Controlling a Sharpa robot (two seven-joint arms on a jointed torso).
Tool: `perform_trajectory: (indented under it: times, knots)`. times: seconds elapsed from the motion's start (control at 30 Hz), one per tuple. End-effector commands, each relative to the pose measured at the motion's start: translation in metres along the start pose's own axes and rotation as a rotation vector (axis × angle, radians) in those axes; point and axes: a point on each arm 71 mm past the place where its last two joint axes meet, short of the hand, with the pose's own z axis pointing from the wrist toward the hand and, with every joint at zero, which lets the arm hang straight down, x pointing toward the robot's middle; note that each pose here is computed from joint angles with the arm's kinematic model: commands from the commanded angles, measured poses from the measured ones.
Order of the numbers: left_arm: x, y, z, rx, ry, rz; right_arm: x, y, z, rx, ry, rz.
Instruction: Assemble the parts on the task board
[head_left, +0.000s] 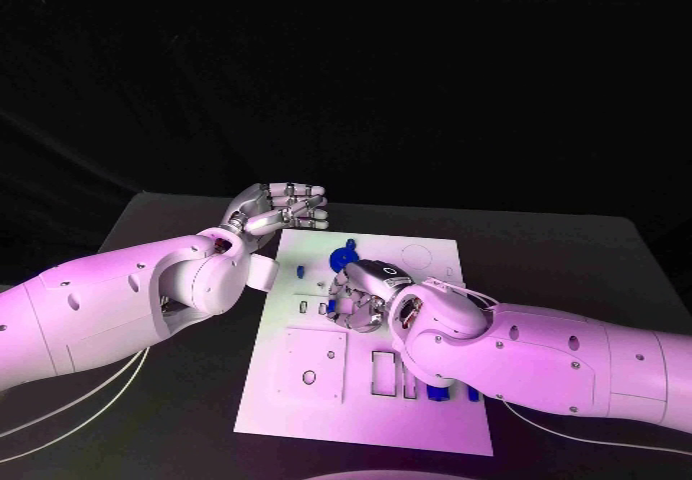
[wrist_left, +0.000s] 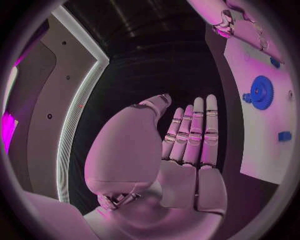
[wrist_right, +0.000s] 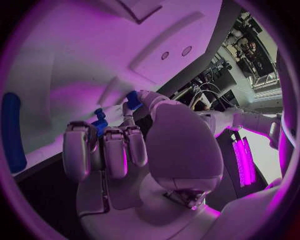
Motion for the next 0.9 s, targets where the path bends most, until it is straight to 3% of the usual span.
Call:
perform_trajectory:
  times: [0.03, 0.5, 0.9]
  knots:
    - [0.0020, -0.0007, 0.0002, 0.004, 0.018, -0.010, 0.001, 0.001, 0.000, -0.008, -0.003, -0.010]
    - [0.0013, -0.0007, -0.0001, 0.002, 0.017, -0.010, 0.001, 0.003, -0.001, -0.031, -0.003, -0.003]
    - [0.0002, -0.0006, -0.0002, 0.002, 0.014, -0.008, -0.006, 0.002, -0.011, -0.048, -0.068, 0.043]
